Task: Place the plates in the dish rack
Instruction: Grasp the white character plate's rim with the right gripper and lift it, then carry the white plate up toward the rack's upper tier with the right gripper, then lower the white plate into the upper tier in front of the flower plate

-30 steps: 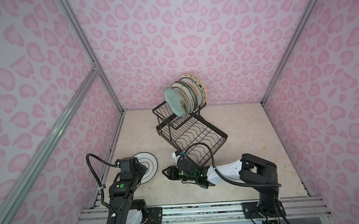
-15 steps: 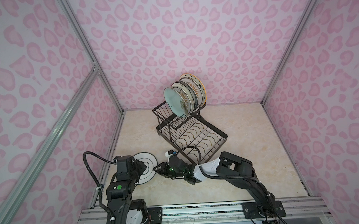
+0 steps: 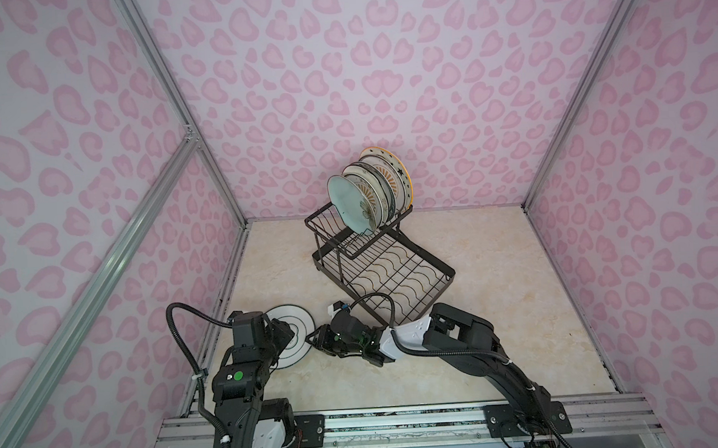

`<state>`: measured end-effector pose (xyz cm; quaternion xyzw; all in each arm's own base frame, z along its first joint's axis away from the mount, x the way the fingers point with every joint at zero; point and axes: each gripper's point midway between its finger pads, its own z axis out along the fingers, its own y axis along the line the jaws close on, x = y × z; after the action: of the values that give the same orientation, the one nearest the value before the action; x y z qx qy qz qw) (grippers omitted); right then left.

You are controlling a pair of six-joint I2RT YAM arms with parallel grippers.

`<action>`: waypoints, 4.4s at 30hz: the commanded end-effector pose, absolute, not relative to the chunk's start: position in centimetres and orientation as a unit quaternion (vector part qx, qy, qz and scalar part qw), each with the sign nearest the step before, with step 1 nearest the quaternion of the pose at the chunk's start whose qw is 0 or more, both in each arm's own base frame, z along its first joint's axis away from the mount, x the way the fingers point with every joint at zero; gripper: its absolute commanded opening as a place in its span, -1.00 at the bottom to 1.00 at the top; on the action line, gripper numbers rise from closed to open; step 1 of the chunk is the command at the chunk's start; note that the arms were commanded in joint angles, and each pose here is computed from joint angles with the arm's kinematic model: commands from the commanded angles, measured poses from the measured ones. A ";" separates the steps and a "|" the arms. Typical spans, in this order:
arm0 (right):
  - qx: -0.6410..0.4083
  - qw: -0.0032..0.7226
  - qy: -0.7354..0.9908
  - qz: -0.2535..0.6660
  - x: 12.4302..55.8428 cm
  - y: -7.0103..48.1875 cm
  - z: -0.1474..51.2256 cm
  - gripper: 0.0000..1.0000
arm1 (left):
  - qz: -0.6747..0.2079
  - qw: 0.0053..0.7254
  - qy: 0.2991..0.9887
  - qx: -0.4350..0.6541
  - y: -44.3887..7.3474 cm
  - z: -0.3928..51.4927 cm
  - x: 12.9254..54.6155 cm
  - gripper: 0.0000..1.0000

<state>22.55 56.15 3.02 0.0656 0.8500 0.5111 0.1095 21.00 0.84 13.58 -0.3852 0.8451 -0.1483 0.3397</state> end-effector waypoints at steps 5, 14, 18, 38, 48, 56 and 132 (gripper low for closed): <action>0.065 0.115 0.869 0.476 23.4 55.1 0.5 -0.62 | -0.155 0.349 0.846 -0.373 0.6 14.2 21.3 0.13; 0.043 0.143 0.867 0.476 24.4 53.8 2.7 -1.00 | -0.152 0.359 0.843 -0.372 0.8 15.4 21.0 0.13; 0.027 0.161 0.864 0.477 24.4 52.6 4.6 -1.00 | -0.152 0.370 0.840 -0.368 0.9 16.7 20.8 0.13; -0.066 0.233 0.846 0.476 27.6 46.7 18.6 -1.00 | -0.152 0.392 0.843 -0.335 0.6 21.2 20.2 0.14; -0.077 0.235 0.830 0.500 28.6 45.2 21.5 -1.00 | -0.190 0.373 0.852 -0.314 -1.0 20.4 21.0 0.13; -0.084 0.226 0.811 0.532 27.8 45.0 23.3 -1.00 | -0.222 0.389 0.846 -0.289 -2.0 21.5 21.9 0.13; -0.241 0.619 0.747 0.024 42.9 38.5 43.3 -1.00 | -0.262 0.471 0.812 -0.223 -3.3 28.4 20.8 0.16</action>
<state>41.69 39.64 43.43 -0.2560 0.7492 0.0842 0.6050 20.62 -3.55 28.27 -0.2276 0.8104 -0.2734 0.4655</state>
